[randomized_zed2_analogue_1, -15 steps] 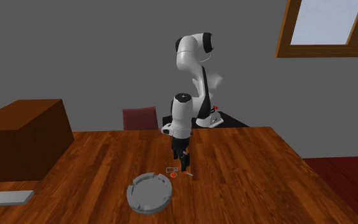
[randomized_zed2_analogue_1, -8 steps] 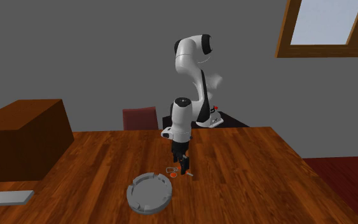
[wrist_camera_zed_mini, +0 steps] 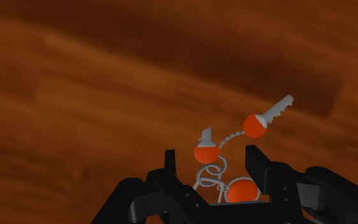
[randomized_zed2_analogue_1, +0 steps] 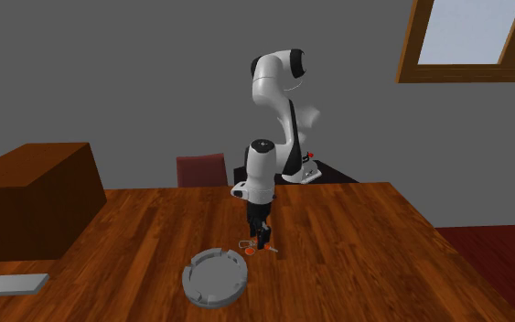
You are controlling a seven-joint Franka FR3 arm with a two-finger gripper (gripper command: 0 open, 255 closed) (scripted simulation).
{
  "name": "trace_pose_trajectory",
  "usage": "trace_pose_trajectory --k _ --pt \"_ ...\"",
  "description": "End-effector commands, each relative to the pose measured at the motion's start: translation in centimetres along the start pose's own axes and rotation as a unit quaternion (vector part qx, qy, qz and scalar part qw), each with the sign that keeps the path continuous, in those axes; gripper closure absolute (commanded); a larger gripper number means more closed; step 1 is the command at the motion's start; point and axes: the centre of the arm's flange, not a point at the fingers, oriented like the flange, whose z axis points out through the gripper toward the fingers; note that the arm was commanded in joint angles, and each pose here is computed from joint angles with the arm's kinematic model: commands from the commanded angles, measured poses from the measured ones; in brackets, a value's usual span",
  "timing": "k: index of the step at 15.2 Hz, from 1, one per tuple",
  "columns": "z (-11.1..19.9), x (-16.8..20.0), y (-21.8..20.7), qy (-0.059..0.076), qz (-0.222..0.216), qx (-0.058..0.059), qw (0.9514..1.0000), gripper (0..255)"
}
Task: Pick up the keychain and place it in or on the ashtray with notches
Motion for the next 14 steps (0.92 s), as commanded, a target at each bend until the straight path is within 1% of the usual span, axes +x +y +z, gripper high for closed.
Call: trace_pose_trajectory --k 1,5,14 --pt "0.3 -0.1 -0.2 -0.001 -0.001 0.003 1.0000 255" --pt "0.3 -0.2 -0.1 -0.001 -0.001 0.003 1.0000 255" --pt "-4.5 0.2 -0.3 -0.001 -0.001 0.003 1.0000 255"
